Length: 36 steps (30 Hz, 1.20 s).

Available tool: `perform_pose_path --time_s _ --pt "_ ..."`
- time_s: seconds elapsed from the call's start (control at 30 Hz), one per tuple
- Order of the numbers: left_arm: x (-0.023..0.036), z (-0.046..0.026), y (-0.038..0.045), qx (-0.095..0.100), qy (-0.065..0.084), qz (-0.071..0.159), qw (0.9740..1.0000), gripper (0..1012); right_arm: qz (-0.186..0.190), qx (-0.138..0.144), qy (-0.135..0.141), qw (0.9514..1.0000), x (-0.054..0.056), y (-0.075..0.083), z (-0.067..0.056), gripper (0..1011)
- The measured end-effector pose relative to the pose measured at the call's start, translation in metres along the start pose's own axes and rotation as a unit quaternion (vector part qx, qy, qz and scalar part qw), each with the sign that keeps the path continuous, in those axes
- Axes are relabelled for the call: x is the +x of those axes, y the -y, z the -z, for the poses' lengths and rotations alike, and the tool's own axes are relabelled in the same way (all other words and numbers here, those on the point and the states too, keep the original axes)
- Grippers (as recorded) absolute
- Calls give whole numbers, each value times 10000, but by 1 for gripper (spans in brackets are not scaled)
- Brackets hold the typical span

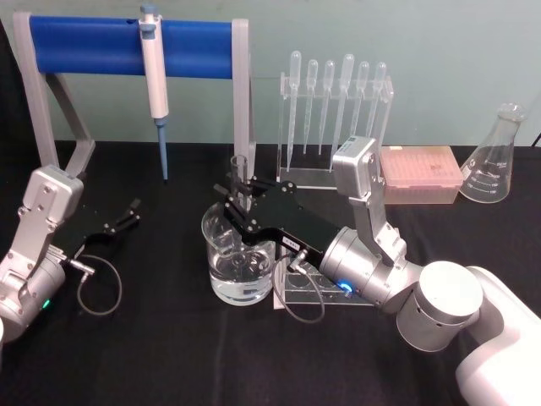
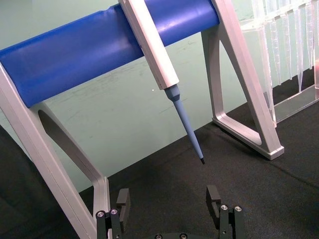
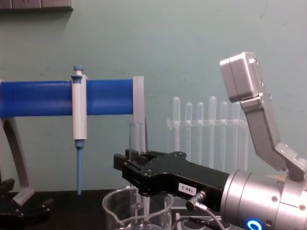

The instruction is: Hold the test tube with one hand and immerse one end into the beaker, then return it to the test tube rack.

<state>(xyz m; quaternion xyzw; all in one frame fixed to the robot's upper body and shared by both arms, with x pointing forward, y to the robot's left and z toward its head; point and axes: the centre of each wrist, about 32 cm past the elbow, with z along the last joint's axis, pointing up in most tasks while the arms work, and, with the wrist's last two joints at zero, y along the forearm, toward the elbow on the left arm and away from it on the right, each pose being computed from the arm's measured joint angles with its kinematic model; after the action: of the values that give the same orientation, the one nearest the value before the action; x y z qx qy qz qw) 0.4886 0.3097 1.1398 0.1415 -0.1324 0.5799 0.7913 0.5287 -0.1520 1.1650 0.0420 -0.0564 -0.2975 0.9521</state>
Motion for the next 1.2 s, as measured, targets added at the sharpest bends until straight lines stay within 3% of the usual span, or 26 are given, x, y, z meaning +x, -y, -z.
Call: perform_pose_path --time_s 1.2 --pt "0 0 0 0 0 0 10000 1000 0 0 0 10000 0 0 0 224"
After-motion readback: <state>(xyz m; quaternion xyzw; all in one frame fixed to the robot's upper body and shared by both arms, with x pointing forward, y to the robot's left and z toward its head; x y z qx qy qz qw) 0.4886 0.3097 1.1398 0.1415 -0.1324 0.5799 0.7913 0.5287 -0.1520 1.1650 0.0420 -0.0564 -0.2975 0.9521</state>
